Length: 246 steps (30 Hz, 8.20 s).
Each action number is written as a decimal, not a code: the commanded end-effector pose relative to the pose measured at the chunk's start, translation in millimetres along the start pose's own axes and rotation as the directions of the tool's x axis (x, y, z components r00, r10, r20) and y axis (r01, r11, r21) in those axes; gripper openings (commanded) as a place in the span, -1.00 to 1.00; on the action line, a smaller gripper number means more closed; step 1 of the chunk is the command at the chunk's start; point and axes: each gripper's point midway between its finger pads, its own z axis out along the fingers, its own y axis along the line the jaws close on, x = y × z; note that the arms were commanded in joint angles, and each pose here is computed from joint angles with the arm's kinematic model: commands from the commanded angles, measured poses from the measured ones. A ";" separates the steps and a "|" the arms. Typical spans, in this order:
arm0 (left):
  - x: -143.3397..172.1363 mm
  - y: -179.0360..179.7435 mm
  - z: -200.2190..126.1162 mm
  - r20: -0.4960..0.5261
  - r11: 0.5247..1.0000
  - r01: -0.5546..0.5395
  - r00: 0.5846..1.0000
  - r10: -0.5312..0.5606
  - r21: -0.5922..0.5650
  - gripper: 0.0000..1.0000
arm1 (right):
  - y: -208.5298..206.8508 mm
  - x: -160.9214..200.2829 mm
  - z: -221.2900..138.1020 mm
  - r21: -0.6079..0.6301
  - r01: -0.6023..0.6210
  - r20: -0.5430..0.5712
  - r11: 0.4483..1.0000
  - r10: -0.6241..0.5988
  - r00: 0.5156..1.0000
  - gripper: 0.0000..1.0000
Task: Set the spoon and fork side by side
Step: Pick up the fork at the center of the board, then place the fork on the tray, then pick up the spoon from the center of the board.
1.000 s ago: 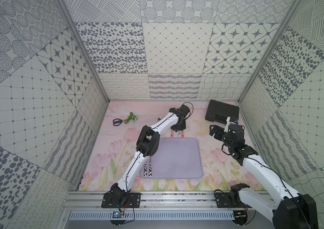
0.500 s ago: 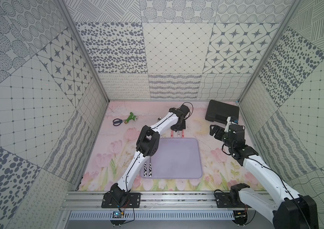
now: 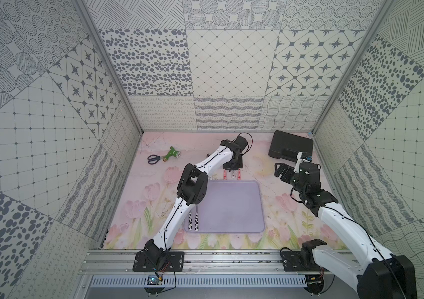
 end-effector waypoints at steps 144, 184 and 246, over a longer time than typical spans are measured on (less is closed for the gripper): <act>126.3 86.0 -122.8 0.183 0.997 0.084 0.980 -0.082 0.000 -0.25 | -5.5 -7.1 -3.9 0.036 0.023 0.046 0.999 -0.025 0.999 0.93; 20.0 119.4 -15.9 0.083 0.986 0.153 0.986 -0.147 -0.064 -0.31 | -10.9 -3.0 2.7 0.064 0.030 0.033 0.998 -0.032 0.999 0.93; 44.0 99.0 -69.4 0.095 0.992 0.124 0.988 -0.125 0.021 -1.00 | -8.3 -6.6 -1.9 0.050 0.026 0.048 0.998 -0.028 0.998 0.93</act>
